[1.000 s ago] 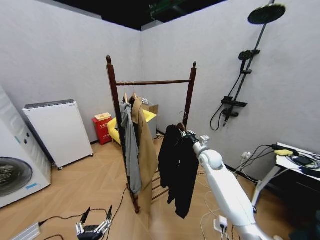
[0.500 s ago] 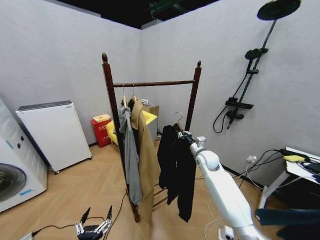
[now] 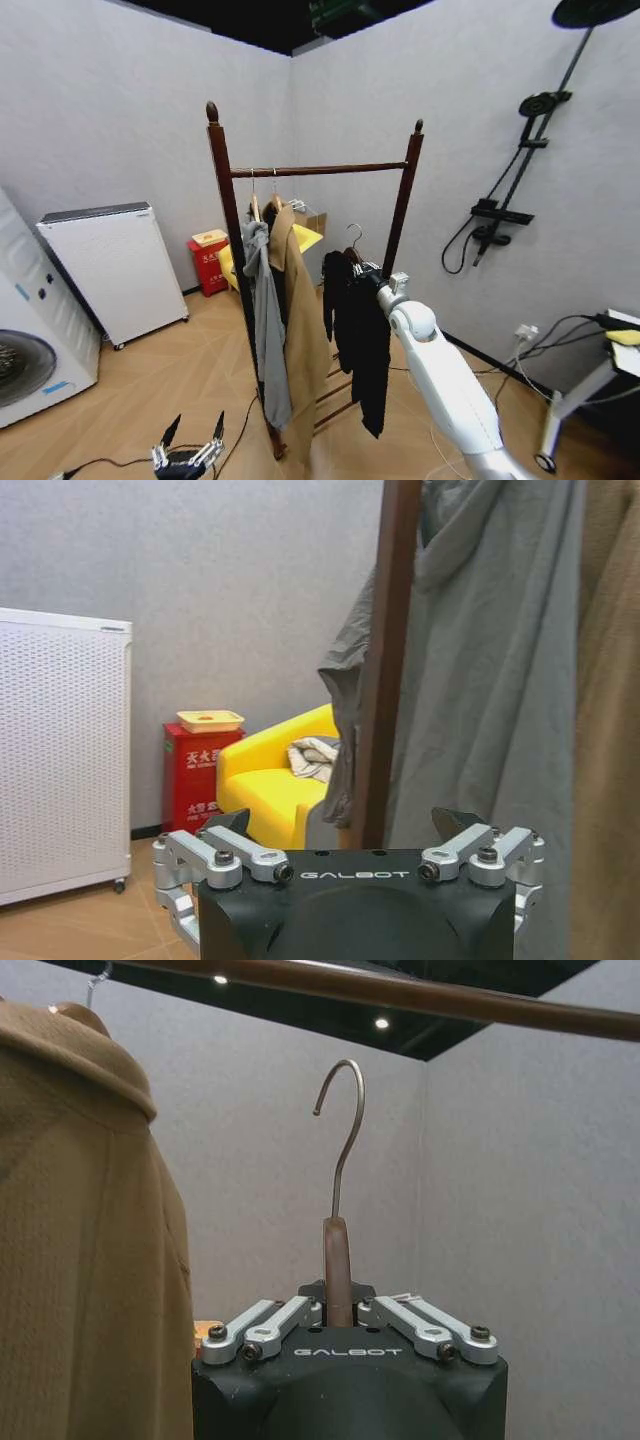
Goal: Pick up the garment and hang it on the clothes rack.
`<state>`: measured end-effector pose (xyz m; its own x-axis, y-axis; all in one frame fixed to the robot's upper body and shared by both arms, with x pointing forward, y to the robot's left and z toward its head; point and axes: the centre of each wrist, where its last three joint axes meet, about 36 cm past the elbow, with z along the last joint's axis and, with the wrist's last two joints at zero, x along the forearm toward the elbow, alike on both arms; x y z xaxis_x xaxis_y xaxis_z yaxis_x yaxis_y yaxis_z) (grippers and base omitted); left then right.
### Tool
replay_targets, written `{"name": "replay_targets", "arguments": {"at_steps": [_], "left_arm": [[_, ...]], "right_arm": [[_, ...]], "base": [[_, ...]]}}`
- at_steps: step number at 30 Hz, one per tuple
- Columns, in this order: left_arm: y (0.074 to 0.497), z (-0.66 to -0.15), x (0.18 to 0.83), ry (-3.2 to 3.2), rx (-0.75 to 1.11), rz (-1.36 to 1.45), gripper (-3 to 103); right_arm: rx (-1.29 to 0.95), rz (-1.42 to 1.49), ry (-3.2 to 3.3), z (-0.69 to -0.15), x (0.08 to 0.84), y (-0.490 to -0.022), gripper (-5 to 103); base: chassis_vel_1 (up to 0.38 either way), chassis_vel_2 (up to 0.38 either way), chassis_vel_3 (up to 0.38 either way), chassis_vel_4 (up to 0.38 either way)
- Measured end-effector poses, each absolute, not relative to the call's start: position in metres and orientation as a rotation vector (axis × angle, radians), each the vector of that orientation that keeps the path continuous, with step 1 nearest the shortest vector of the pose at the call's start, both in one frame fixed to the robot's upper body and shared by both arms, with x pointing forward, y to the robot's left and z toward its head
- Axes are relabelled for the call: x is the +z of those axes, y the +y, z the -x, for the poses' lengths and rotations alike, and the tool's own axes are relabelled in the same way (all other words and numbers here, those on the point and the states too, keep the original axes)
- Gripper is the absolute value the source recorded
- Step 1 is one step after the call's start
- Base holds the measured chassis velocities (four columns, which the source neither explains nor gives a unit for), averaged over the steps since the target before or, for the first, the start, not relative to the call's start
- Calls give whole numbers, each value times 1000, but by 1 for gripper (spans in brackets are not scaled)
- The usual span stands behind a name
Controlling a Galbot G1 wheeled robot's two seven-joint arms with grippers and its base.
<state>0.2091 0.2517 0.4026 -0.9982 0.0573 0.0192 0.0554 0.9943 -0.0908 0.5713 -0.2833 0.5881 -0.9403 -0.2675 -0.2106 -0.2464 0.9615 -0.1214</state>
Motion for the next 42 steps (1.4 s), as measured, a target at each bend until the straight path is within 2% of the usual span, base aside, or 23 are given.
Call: {"name": "replay_targets", "arguments": {"at_steps": [8, 16, 26, 42], "left_arm": [[252, -209, 403, -3115, 141, 88, 100], [252, -209, 403, -3115, 141, 88, 100], [252, -209, 403, -3115, 141, 88, 100], [252, -209, 403, -3115, 141, 88, 100]], "right_arm": [[-174, 418, 2804, -550, 643, -272, 9], [-180, 463, 2728, -585, 714, -234, 9], [-221, 481, 2789, -638, 729, -215, 9], [-206, 525, 2813, -657, 738, -193, 9]], "base": [[13, 39, 40, 1], [2, -6, -3, 2], [0, 0, 0, 0], [0, 0, 0, 0]]}}
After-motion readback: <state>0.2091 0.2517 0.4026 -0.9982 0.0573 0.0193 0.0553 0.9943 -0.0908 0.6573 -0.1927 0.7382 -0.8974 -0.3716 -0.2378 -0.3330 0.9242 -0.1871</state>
